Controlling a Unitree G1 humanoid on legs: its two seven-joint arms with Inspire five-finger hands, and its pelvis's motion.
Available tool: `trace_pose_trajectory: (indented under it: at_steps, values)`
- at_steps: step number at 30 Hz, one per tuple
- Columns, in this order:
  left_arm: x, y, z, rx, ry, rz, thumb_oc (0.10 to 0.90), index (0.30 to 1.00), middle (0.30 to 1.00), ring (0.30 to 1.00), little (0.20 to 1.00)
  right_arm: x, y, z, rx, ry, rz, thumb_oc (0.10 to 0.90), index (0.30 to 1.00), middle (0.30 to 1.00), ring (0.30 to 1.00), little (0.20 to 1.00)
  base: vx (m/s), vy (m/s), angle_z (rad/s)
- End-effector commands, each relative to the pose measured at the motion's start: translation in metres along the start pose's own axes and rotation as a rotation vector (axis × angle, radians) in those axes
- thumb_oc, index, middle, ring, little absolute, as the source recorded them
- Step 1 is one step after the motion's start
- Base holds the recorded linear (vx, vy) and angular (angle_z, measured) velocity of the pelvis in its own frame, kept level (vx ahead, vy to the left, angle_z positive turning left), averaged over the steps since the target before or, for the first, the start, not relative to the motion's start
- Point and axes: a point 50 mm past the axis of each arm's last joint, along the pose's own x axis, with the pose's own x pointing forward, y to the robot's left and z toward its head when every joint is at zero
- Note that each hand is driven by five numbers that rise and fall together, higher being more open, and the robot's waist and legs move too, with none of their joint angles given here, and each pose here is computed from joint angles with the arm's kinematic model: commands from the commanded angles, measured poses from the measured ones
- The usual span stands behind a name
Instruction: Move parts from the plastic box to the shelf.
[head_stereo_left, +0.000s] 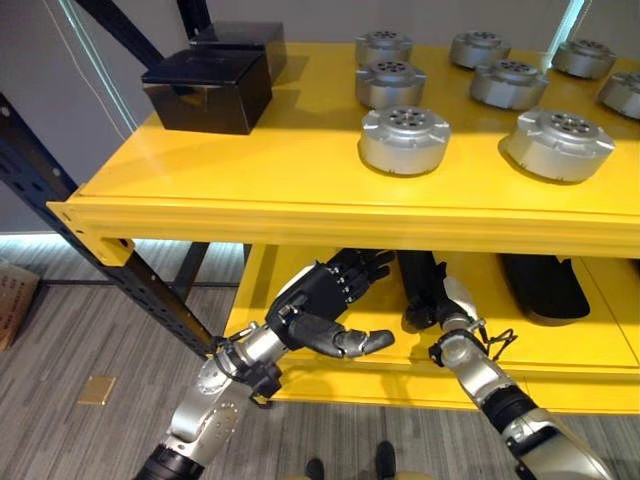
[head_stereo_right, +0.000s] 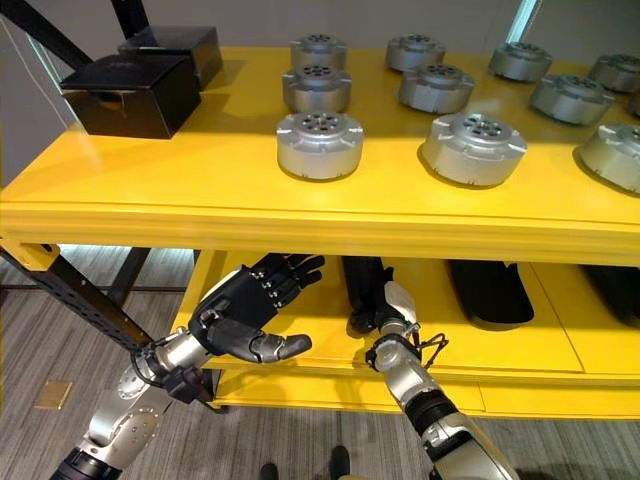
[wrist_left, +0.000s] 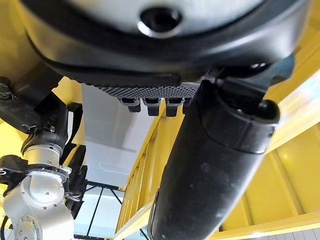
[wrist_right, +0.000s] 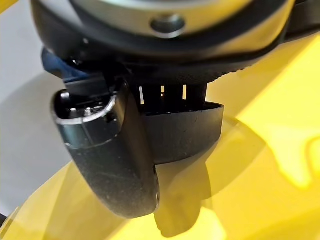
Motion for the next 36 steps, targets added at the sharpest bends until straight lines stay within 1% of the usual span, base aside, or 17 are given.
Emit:
trace_pose_trajectory:
  at_steps: [1,9,14,18,19,21,22,23,25,26,28,31,35,36]
  values:
    - [0.023,-0.012,0.027,0.071,-0.166,-0.118,0.900,1.000,1.000,1.000,1.000,0.013,-0.011,0.027,0.080,-0.072,-0.033,0.900,1.000,1.000,1.000,1.000,0.02,0.000,0.11]
    - [0.022,-0.012,0.025,0.070,-0.160,-0.119,0.900,1.000,1.000,1.000,1.000,0.012,-0.012,0.032,0.066,-0.112,-0.019,0.900,1.000,1.000,1.000,1.000,0.00,0.000,0.01]
    - [0.022,-0.012,0.025,0.068,-0.158,-0.120,0.900,1.000,1.000,1.000,1.000,0.011,-0.012,0.035,0.086,-0.138,-0.037,0.900,1.000,1.000,1.000,1.000,0.00,0.000,0.00]
    - [0.023,-0.012,0.026,0.069,-0.159,-0.118,0.900,1.000,1.000,1.000,1.000,0.011,-0.015,0.041,0.070,-0.173,-0.063,0.900,1.000,1.000,1.000,1.000,0.00,0.000,0.00]
    - [0.023,-0.012,0.026,0.069,-0.161,-0.117,0.900,1.000,1.000,1.000,1.000,0.011,-0.017,0.044,0.029,-0.207,-0.091,0.900,1.000,1.000,1.000,1.000,0.00,0.000,0.00]
    - [0.022,-0.013,0.026,0.070,-0.161,-0.117,0.900,1.000,1.000,1.000,1.000,0.010,-0.019,0.046,0.014,-0.223,-0.105,0.900,1.000,1.000,1.000,1.000,0.00,0.000,0.00]
    - [0.022,-0.013,0.026,0.068,-0.163,-0.118,0.900,1.000,1.000,1.000,1.000,0.009,-0.026,0.054,-0.090,-0.297,-0.183,0.900,1.000,1.000,1.000,1.000,0.00,0.000,0.00]
    - [0.022,-0.013,0.026,0.068,-0.163,-0.118,0.900,1.000,1.000,1.000,1.000,0.009,-0.026,0.054,-0.090,-0.297,-0.183,0.900,1.000,1.000,1.000,1.000,0.00,0.000,0.00]
    - [0.021,-0.014,0.026,0.065,-0.166,-0.122,0.900,1.000,1.000,1.000,1.000,0.008,-0.034,0.060,-0.240,-0.379,-0.258,0.900,1.000,1.000,1.000,1.000,0.00,0.000,0.00]
    - [0.021,-0.013,0.026,0.064,-0.166,-0.122,0.900,1.000,1.000,1.000,1.000,0.008,-0.035,0.060,-0.253,-0.384,-0.260,0.900,1.000,1.000,1.000,1.000,0.00,0.000,0.00]
    - [0.019,-0.013,0.027,0.063,-0.169,-0.124,0.900,1.000,1.000,1.000,1.000,0.007,-0.041,0.062,-0.342,-0.412,-0.293,0.900,1.000,1.000,1.000,1.000,0.00,0.000,0.00]
    - [0.017,-0.013,0.026,0.062,-0.173,-0.125,0.900,1.000,1.000,1.000,1.000,0.005,-0.046,0.059,-0.431,-0.433,-0.350,0.900,1.000,1.000,1.000,1.000,0.00,0.000,0.00]
    - [0.016,-0.014,0.027,0.060,-0.176,-0.126,0.900,1.000,1.000,1.000,1.000,0.006,-0.050,0.055,-0.486,-0.426,-0.404,0.900,1.000,1.000,1.000,1.000,0.00,0.000,0.00]
    - [0.016,-0.014,0.027,0.061,-0.177,-0.130,0.900,1.000,1.000,1.000,1.000,0.007,-0.053,0.053,-0.529,-0.416,-0.425,0.900,1.000,1.000,1.000,1.000,0.00,0.000,0.00]
